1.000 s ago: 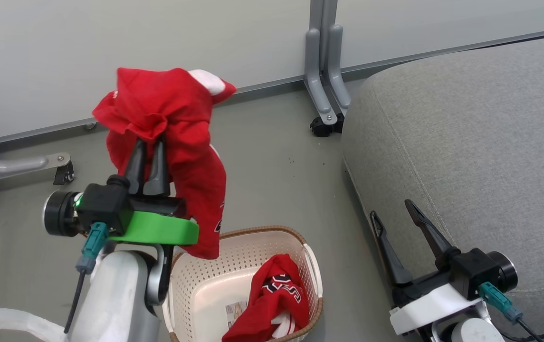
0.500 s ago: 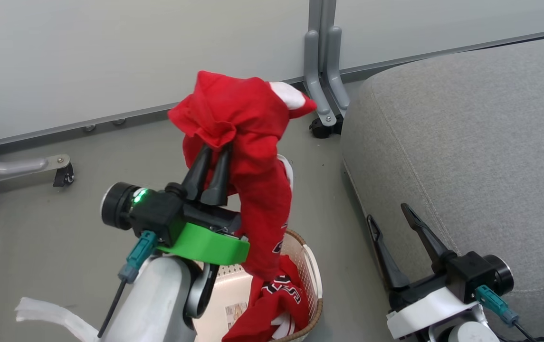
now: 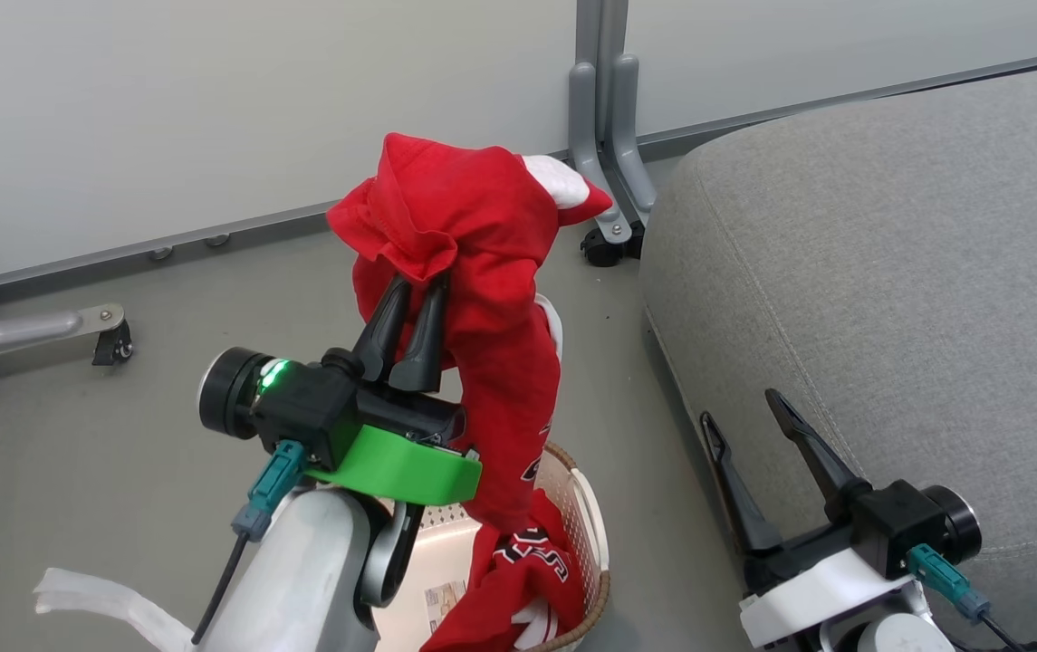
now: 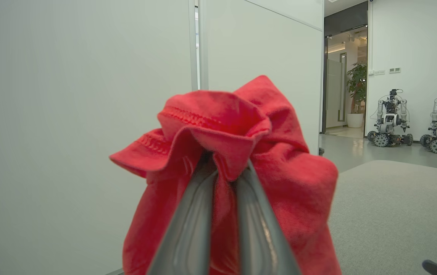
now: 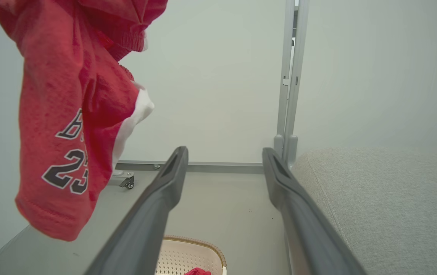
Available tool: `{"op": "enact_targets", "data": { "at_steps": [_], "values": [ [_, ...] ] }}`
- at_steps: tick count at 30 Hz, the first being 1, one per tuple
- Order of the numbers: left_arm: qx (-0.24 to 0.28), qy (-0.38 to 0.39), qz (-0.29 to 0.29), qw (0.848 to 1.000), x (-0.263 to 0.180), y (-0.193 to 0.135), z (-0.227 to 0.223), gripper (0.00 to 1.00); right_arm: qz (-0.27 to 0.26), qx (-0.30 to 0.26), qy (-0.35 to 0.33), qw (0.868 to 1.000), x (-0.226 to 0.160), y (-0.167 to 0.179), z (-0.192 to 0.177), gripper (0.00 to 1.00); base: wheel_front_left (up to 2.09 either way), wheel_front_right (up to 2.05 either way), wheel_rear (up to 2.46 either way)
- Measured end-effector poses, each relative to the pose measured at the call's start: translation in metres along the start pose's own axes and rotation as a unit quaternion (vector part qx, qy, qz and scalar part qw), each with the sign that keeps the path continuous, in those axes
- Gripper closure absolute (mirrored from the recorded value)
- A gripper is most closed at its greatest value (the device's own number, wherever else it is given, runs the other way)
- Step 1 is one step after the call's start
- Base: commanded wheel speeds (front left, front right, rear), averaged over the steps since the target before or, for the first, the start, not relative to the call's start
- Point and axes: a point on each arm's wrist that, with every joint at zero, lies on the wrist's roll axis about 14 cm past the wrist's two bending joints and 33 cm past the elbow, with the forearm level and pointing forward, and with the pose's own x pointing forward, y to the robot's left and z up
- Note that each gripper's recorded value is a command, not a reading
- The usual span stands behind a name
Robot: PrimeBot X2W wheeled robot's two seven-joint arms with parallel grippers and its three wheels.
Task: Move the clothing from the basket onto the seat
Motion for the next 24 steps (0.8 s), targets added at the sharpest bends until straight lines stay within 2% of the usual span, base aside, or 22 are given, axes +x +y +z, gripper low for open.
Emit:
{"op": "enact_targets", "data": {
  "at_steps": [6,12,15,21,24],
  "values": [
    [-0.002,0.003,-0.001,1.0,0.0,0.0,-0.002,1.0,0.031,-0.004,0.006,0.999,-0.001,0.013,-0.002,0.0,0.0,0.0,0.0],
    [-0.004,0.009,-0.001,1.0,0.001,0.001,-0.008,1.0,0.118,0.011,-0.014,0.993,0.005,0.053,0.013,0.0,0.0,0.0,0.0],
    [-0.007,0.01,-0.001,1.0,0.001,0.001,-0.009,1.0,0.146,0.024,-0.019,0.989,0.006,0.066,0.018,0.0,0.0,0.0,0.0],
    [-0.005,0.012,-0.004,1.0,0.001,0.0,-0.01,1.0,0.17,0.048,-0.031,0.984,0.015,0.08,0.026,0.0,0.0,0.0,0.0],
    [-0.003,0.011,-0.005,1.0,0.001,0.0,-0.009,1.0,0.193,0.039,-0.028,0.98,0.019,0.09,0.025,0.0,0.0,0.0,0.0]
  ]
}}
